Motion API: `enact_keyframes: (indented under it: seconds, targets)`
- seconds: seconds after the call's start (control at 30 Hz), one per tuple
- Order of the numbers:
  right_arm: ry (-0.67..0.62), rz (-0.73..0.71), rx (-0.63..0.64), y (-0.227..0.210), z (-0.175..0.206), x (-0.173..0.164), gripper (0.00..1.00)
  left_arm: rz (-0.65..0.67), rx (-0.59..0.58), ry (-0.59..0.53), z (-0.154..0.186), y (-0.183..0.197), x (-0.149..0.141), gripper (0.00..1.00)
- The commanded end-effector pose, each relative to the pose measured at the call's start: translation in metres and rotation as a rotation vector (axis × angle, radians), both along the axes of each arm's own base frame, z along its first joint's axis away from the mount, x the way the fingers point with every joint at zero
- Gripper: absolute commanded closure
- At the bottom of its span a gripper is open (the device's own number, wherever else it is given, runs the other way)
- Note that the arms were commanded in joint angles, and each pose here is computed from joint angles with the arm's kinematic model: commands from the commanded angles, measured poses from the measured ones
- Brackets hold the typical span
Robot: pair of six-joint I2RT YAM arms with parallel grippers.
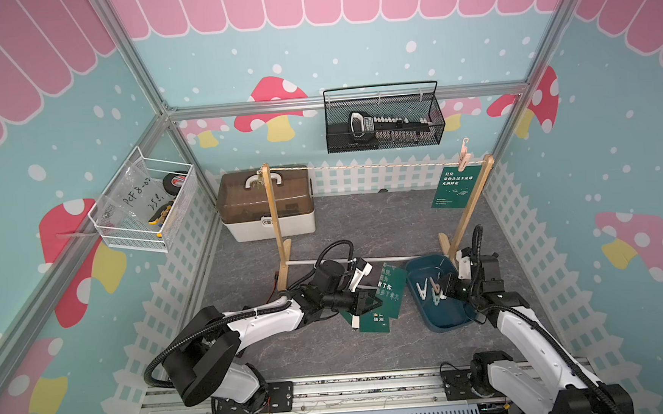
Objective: Remove the postcards from the strings
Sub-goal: Place the postcard on the postcard.
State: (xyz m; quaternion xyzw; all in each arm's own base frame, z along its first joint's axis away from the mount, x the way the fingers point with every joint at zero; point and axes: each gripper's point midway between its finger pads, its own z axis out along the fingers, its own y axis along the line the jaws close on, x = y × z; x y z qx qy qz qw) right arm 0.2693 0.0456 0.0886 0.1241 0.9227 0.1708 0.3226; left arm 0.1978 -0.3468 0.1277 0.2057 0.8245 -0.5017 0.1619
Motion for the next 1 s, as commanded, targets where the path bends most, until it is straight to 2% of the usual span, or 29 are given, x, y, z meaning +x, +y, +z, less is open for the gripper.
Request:
enact_keyframes:
  seconds: [0.0,0.13,0.27,0.4,0.6,0.77,0.83,0.97]
  targets:
    - [-0.010,-0.030,-0.038,-0.008,-0.005,0.006,0.88,0.139,-0.022,0.076,0.000,0.008,0.008,1.00]
    - [0.008,-0.041,-0.036,-0.009,-0.016,0.007,0.87,0.178,-0.085,0.103,-0.004,0.013,-0.001,1.00]
    - [0.037,-0.038,-0.042,-0.010,-0.026,0.011,0.84,0.185,-0.049,0.156,-0.027,0.017,-0.014,1.00]
    - [0.063,-0.014,-0.041,-0.007,-0.032,0.013,0.78,0.203,-0.055,0.188,-0.033,0.018,-0.017,1.00]
    - [0.059,0.001,-0.043,-0.005,-0.028,0.014,0.62,0.266,0.040,0.187,-0.050,0.028,-0.013,1.00]
    - [0.043,0.006,-0.047,-0.005,-0.019,0.015,0.52,0.249,0.145,0.184,-0.068,0.031,-0.013,1.00]
    - [0.038,0.008,-0.054,-0.006,-0.014,0.014,0.46,0.250,0.148,0.201,-0.072,0.030,-0.014,1.00]
    - [-0.002,0.023,-0.061,-0.005,0.004,0.013,0.45,0.251,0.167,0.191,-0.077,0.030,-0.014,0.99]
